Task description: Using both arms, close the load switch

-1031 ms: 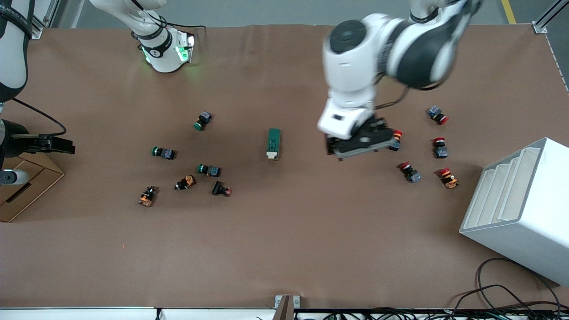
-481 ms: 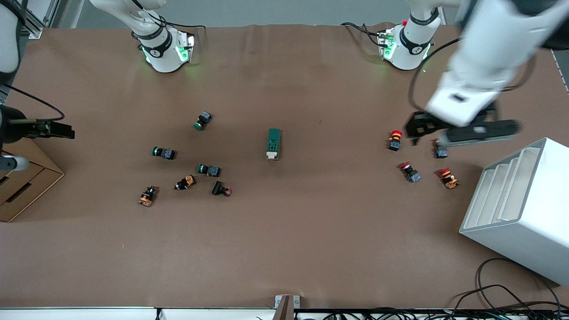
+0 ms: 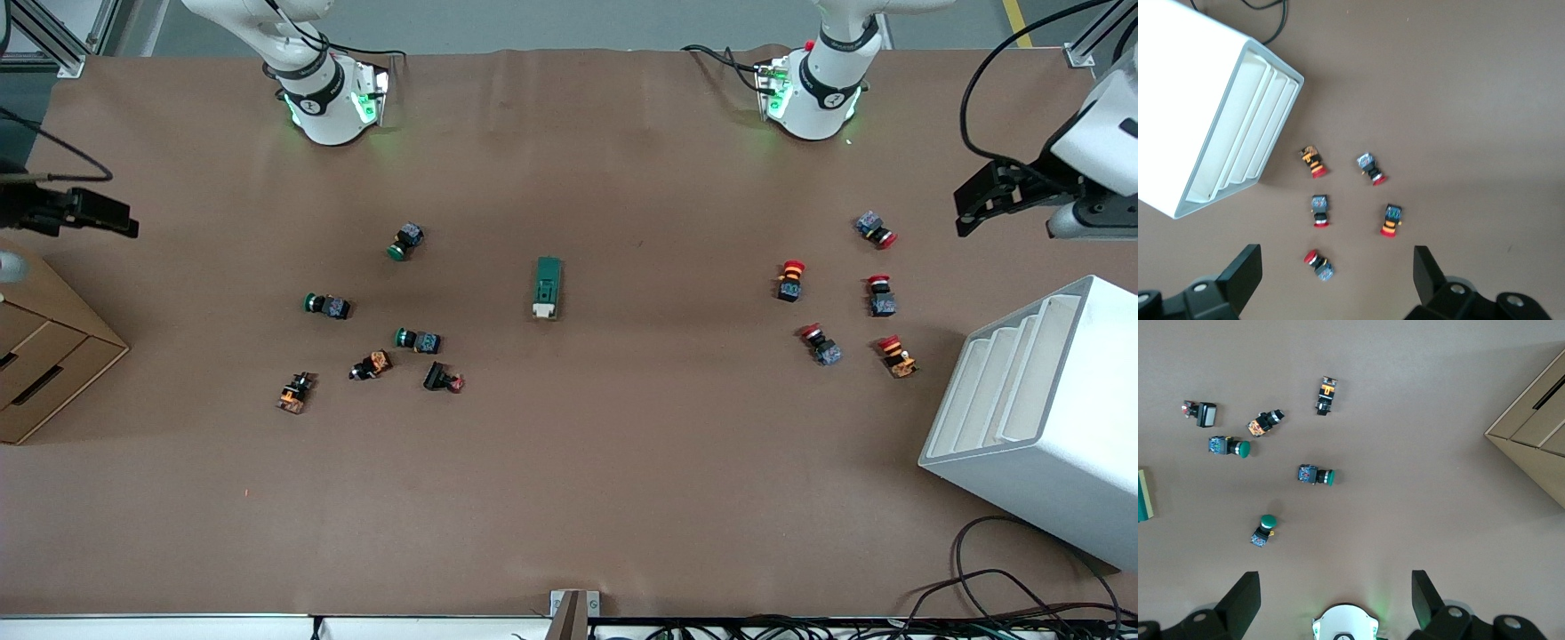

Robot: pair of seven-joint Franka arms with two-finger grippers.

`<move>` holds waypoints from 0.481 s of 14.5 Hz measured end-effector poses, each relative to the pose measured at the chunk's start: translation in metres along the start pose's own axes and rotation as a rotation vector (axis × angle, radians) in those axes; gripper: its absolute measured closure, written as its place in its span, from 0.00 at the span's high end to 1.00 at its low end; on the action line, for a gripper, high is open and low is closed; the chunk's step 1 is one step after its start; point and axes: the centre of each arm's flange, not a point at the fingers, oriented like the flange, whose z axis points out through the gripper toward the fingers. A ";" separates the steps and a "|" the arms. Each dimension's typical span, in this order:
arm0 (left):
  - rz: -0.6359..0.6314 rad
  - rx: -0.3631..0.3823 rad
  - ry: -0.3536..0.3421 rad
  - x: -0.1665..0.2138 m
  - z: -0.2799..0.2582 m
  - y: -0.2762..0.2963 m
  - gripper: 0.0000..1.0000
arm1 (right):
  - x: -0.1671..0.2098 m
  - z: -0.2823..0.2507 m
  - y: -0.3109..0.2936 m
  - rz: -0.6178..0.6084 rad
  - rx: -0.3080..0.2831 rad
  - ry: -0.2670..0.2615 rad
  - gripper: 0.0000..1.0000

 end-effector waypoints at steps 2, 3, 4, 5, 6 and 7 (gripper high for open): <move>0.001 -0.002 -0.015 -0.008 0.000 0.000 1.00 | -0.017 -0.005 -0.006 -0.004 0.001 0.021 1.00; 0.004 -0.001 -0.021 -0.011 0.001 0.002 1.00 | -0.025 -0.007 -0.006 -0.003 0.001 0.027 1.00; 0.006 -0.001 -0.025 -0.014 0.003 0.004 1.00 | -0.032 -0.009 -0.004 0.002 0.001 0.032 1.00; 0.006 -0.011 -0.029 -0.017 0.004 0.005 1.00 | -0.038 -0.012 0.000 0.010 0.003 0.038 1.00; 0.004 -0.032 -0.031 -0.019 0.004 0.006 1.00 | -0.043 -0.015 0.004 0.018 0.006 0.044 1.00; 0.000 -0.048 -0.032 -0.021 0.004 0.006 1.00 | -0.048 -0.017 0.007 0.023 0.008 0.051 1.00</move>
